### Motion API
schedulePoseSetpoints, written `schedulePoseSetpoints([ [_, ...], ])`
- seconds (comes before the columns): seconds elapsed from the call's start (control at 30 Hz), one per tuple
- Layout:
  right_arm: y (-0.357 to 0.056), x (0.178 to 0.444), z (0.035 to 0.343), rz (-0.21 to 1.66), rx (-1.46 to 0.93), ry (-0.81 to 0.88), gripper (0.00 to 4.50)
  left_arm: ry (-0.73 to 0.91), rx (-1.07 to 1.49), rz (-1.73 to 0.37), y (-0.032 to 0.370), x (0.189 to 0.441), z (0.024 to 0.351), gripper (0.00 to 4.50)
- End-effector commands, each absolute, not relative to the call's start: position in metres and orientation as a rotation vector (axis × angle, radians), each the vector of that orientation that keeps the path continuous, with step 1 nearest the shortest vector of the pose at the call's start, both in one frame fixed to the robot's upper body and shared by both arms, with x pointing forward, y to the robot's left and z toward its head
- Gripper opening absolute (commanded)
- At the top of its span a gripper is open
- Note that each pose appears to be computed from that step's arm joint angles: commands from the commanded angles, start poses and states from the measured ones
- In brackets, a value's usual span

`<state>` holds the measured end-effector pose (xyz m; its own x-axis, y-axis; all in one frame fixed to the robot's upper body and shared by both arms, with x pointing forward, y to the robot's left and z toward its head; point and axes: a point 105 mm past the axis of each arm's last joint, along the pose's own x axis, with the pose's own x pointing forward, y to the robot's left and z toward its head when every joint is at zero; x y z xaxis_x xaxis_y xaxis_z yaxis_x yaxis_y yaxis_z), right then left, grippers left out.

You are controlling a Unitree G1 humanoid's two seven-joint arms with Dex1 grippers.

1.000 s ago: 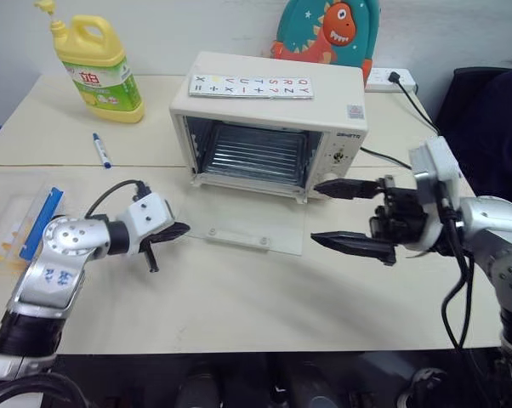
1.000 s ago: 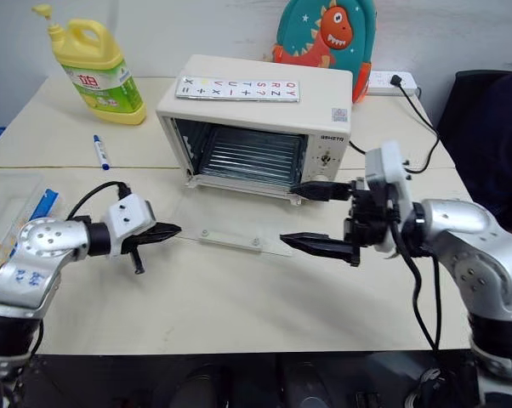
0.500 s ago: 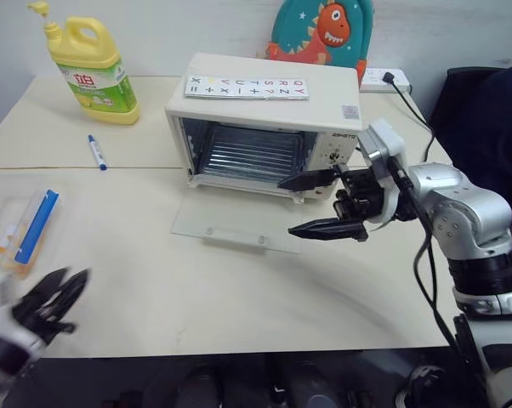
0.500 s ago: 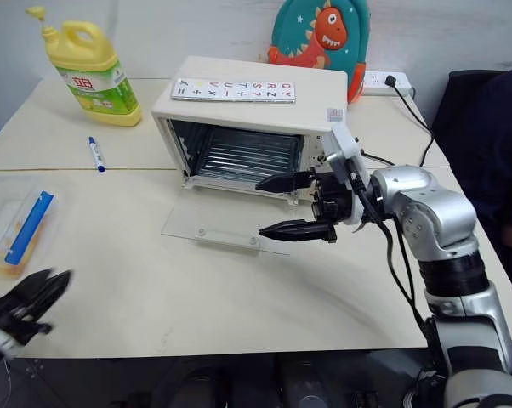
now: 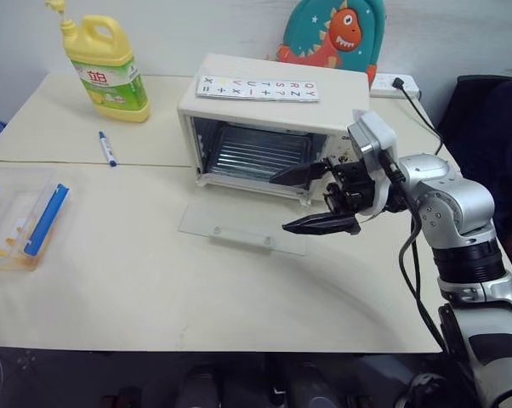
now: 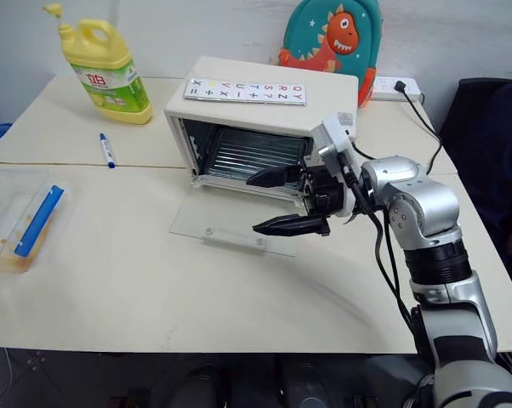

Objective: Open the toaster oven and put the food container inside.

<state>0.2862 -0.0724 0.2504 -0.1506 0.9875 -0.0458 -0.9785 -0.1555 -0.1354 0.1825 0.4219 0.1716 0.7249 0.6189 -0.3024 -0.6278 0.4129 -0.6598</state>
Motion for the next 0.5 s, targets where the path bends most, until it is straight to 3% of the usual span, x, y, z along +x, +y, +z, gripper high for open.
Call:
schedulePoseSetpoints([
  [0.03, -0.078, 0.281, 0.261, 1.693, -0.155, -0.147, 4.5, 0.055, -0.863, 0.825, 0.423, 0.197, 0.181, 4.48],
  [0.27, -0.083, 0.274, 0.256, 1.636, -0.127, -0.145, 4.5, 0.177, -0.908, 0.9, 0.431, 0.223, 0.173, 4.48],
  [0.47, -0.086, 0.268, 0.255, 1.594, -0.118, -0.15, 4.5, 0.186, -0.931, 0.877, 0.441, 0.256, 0.18, 4.48],
  [0.5, -0.086, 0.267, 0.255, 1.589, -0.119, -0.149, 4.5, 0.187, -0.925, 0.879, 0.442, 0.259, 0.181, 4.3],
])
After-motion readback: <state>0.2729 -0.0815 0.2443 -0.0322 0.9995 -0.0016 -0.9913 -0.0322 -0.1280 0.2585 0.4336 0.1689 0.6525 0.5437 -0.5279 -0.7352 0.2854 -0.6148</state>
